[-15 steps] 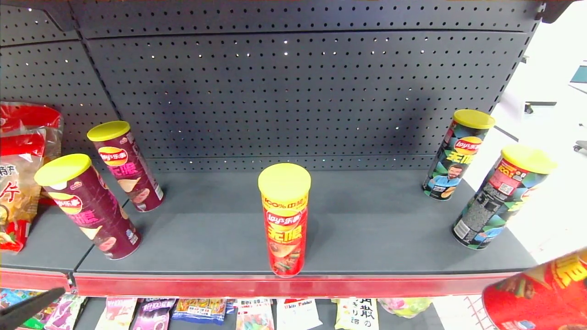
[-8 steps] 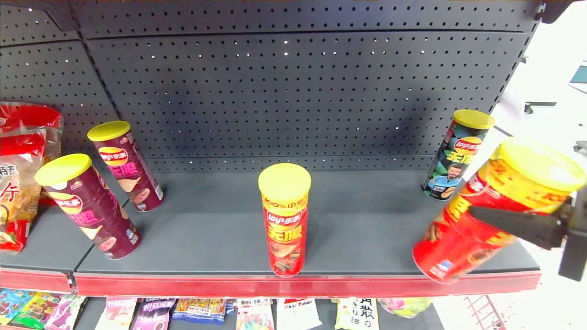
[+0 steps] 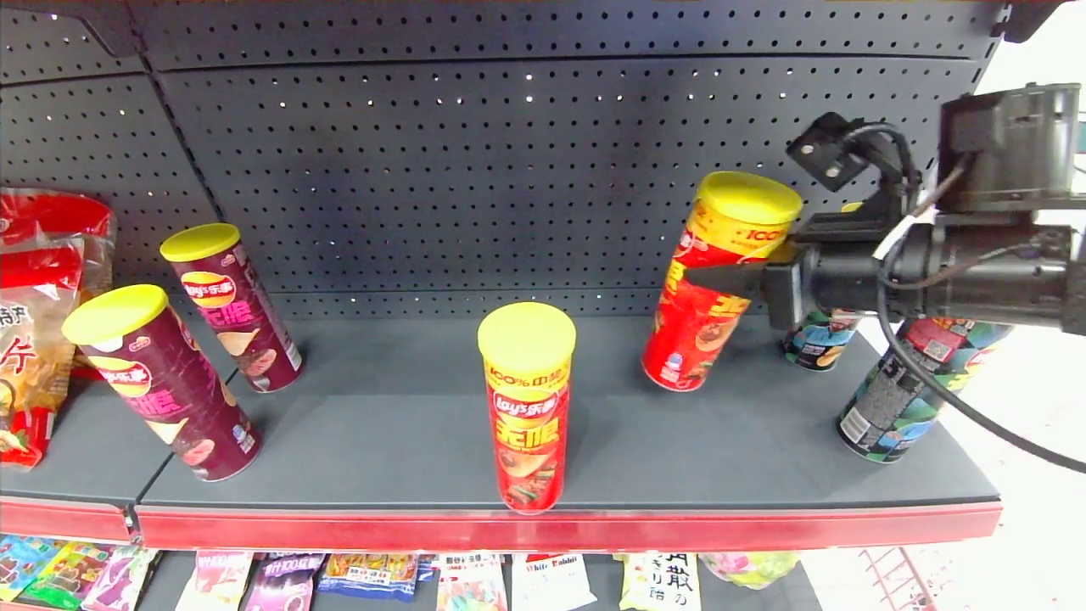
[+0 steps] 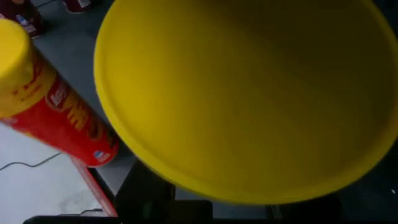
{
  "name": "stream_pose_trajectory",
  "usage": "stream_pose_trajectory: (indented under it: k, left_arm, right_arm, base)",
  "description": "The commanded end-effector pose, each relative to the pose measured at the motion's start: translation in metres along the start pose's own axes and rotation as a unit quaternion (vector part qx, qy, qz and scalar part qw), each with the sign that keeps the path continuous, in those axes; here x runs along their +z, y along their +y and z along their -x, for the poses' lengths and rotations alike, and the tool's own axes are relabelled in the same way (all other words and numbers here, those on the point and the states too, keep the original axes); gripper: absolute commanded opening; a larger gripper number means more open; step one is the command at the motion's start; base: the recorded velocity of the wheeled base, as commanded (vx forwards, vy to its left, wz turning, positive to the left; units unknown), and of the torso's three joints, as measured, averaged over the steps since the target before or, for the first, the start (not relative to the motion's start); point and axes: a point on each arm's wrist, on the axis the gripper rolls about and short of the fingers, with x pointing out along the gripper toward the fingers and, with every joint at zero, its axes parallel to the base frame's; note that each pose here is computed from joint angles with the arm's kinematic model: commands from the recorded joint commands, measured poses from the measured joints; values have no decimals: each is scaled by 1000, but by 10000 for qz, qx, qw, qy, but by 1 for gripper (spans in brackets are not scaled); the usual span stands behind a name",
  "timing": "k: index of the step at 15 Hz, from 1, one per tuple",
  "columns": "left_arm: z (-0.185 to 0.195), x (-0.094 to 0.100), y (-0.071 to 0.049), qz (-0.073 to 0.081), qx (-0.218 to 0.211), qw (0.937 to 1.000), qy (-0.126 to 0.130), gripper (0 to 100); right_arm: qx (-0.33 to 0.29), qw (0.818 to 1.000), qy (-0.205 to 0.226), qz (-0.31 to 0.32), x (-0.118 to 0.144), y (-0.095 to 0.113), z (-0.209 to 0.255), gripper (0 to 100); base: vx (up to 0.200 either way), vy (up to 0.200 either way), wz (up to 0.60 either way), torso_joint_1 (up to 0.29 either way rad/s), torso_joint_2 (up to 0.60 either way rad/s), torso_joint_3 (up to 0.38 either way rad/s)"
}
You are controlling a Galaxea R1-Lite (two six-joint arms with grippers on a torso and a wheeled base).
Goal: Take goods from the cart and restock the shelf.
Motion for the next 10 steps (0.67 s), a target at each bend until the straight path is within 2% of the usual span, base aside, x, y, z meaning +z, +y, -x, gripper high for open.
stream_pose_trajectory:
  k: [1, 6, 10]
  left_arm:
    - [0, 1, 0, -5, -2, 10000, 10, 100]
    - [0, 1, 0, -75, -1, 10000, 3, 100]
    - [0, 0, 0, -66, -2, 10000, 10, 100]
  right_arm:
    - [242, 9995, 207, 10, -6, -1, -46, 0]
    - [490, 9980, 375, 115, -11, 23, -77, 0]
    - [484, 9979, 390, 172, -10, 28, -101, 0]
  base:
    - [0, 0, 0, 0, 0, 0]
    - [0, 0, 0, 0, 0, 0]
    - [0, 0, 0, 0, 0, 0]
